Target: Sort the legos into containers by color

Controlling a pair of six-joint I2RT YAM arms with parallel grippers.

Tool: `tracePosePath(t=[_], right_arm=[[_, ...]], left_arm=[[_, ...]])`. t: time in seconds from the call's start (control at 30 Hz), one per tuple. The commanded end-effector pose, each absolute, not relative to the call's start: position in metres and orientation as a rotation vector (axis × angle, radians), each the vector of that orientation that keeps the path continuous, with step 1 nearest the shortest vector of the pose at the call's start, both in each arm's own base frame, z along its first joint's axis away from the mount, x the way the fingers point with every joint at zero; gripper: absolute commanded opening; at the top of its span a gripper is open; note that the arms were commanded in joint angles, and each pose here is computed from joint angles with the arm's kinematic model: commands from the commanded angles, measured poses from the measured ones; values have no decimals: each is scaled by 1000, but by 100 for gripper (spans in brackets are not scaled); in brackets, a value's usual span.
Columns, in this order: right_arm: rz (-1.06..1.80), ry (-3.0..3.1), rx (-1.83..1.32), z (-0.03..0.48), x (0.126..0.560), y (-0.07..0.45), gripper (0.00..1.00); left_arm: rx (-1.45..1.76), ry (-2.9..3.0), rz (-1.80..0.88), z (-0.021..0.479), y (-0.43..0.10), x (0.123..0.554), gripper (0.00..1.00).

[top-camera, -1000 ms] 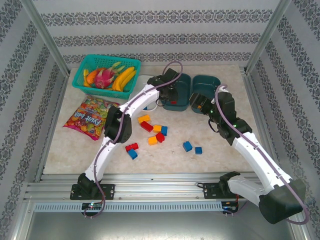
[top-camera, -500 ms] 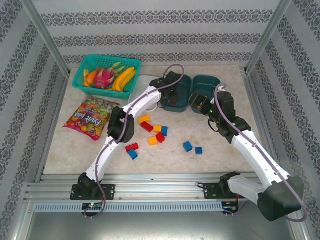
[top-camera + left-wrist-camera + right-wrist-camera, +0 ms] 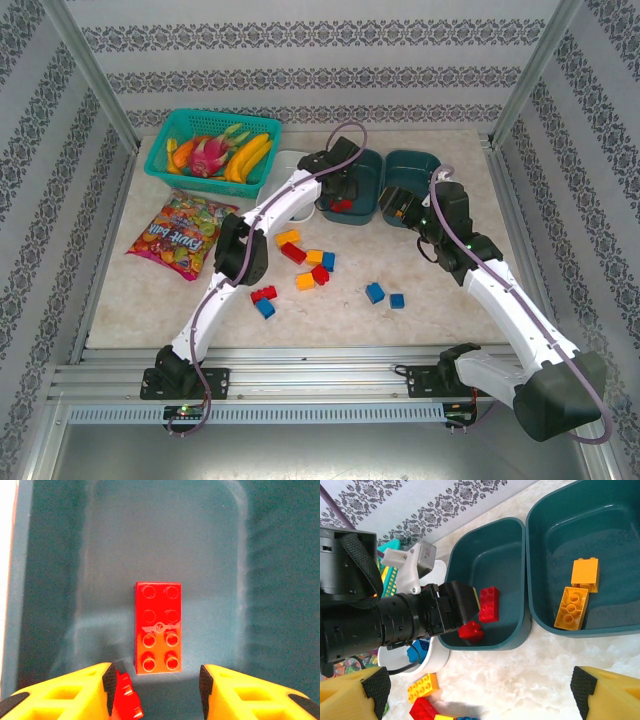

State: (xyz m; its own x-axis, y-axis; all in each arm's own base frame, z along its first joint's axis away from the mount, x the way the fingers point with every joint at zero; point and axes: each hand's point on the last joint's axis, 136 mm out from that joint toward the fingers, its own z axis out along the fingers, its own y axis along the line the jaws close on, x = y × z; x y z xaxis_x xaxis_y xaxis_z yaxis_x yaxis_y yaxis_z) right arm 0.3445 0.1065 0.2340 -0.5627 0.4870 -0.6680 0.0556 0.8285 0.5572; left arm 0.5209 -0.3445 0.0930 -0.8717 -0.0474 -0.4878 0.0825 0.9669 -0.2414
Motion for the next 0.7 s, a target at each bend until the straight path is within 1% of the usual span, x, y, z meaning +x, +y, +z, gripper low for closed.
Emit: tracePosePath(t=[0.0,0.2,0.33,0.53,0.67], right_arm=[[605,2100,366,243,343,105,95],[581,2143,296,237,338,113,94],[523,2218,128,232,330,136,92],[434,2302,-251,213,306,195,91],[423,2424,-401,184,282,226,90]], left_arm=[[-18,2505,-410,161,-347,517,49],[-70,2469,-371,203,-327,506,50],[-151,2476,-362,226,-306,492,52],[-211,2439,-419,260,-270,450,64],[-237,2399,-465,266,-235,400,71]])
